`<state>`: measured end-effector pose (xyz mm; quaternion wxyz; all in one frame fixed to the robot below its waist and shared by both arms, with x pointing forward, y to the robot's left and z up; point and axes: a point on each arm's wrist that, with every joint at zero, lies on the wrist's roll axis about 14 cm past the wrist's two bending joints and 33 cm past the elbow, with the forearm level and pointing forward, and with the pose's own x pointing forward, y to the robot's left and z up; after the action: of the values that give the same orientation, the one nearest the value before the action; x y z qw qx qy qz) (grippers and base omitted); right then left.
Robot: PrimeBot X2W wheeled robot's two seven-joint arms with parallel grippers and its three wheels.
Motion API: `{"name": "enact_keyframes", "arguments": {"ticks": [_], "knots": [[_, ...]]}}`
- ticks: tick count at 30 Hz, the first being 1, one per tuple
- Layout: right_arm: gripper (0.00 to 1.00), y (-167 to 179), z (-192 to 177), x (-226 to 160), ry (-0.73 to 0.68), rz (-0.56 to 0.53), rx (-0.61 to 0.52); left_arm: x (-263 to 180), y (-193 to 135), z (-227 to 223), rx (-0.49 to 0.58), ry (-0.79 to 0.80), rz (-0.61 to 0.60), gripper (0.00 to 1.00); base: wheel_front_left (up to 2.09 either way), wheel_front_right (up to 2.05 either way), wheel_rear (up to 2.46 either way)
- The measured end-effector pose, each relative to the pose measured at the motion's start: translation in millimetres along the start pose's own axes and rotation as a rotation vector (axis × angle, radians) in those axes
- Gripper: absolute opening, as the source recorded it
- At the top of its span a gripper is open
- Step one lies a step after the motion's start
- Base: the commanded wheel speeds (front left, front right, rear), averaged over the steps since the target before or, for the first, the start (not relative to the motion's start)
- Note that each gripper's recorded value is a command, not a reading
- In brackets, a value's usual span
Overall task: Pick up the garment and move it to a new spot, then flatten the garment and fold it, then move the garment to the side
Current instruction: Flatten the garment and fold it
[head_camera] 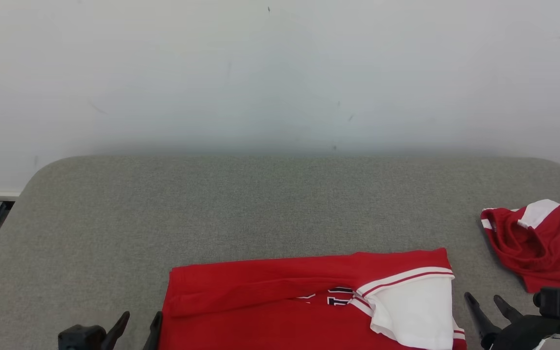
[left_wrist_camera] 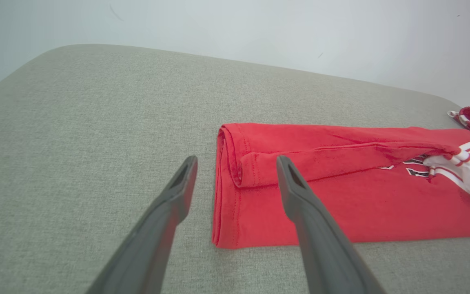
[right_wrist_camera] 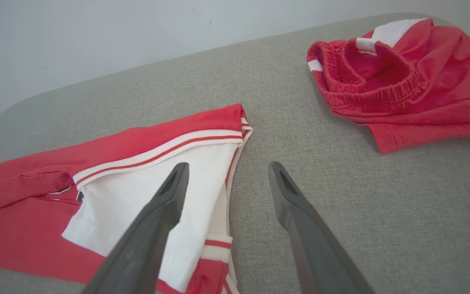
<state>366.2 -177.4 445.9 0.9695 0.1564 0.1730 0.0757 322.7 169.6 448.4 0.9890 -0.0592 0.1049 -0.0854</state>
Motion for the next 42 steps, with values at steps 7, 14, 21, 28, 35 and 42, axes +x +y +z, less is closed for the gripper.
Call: {"name": "enact_keyframes", "arguments": {"ticks": [7, 14, 21, 28, 35, 42], "knots": [[1.0, 1.7, -13.2, 20.0, 0.135, -0.031, 0.01, -15.3, 4.3, 22.3, -0.029, -0.105, 0.034, 1.0, 0.0, 0.0, 0.0], [1.0, 13.4, -31.2, 36.6, 0.278, -0.025, -0.001, -21.2, 12.5, 32.8, -0.037, -0.16, 0.086, 1.0, 0.0, 0.0, 0.0], [0.66, 16.2, -69.8, 49.1, 0.526, -0.059, -0.084, -35.4, 21.4, 38.3, -0.033, -0.208, 0.157, 1.0, 0.0, 0.0, 0.0], [0.0, 20.0, -73.2, 50.3, 0.551, -0.049, -0.089, -39.3, 23.8, 35.1, -0.036, -0.206, 0.174, 1.0, 0.0, 0.0, 0.0], [0.0, 1.2, -53.4, 51.2, 0.509, -0.075, -0.083, -37.7, 21.5, 26.5, -0.041, -0.18, 0.169, 1.0, 0.0, 0.0, 0.0], [0.0, -37.4, -28.0, 42.1, 0.447, -0.133, -0.078, -25.4, 6.9, 28.3, -0.05, -0.179, 0.124, 1.0, 0.0, 0.0, 0.0]]}}
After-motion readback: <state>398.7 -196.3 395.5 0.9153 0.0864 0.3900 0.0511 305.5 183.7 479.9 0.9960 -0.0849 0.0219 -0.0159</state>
